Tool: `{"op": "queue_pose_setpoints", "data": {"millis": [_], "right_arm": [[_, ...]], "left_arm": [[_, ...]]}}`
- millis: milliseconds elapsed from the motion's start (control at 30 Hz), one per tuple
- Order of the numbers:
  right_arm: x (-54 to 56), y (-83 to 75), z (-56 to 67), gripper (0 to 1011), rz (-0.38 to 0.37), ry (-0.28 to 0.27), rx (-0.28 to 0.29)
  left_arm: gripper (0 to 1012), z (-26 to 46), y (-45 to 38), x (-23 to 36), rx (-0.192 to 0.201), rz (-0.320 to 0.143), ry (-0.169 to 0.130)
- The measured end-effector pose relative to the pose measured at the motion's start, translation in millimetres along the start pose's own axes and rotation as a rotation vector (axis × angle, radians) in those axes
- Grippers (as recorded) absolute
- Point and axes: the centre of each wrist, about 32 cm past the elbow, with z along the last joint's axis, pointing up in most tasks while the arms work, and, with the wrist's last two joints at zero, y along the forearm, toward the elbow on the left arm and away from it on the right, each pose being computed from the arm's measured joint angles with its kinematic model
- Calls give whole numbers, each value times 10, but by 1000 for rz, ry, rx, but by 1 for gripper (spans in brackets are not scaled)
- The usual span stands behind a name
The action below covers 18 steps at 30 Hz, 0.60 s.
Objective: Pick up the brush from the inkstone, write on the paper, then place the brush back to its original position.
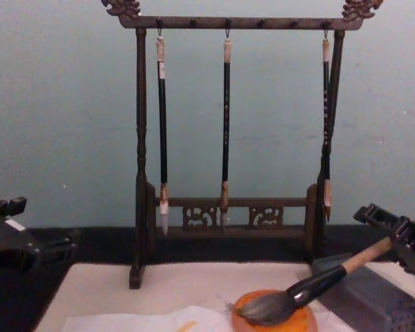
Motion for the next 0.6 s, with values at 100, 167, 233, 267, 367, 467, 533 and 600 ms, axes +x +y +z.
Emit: {"op": "queue_pose_setpoints", "data": {"millis": [100,167,233,267,367,467,533,600], "right_arm": [[0,0,0,960,0,0,0],[0,-1,0,903,0,0,0],[0,-2,1,860,0,0,0],[0,-2,1,838,0,0,1],[1,-2,1,747,0,0,1],[0,-3,1,649,0,0,1],[0,-3,1,590,0,0,1],[0,-3,1,531,0,0,1]], "left_arm": [[1001,0,0,0,0,0,0],[1001,0,0,0,0,0,0],[1002,0,0,0,0,0,0],[1001,0,0,0,0,0,0],[1001,0,0,0,0,0,0],[1001,0,0,0,0,0,0],[1001,0,0,0,0,0,0],[1001,0,0,0,0,0,0]]}}
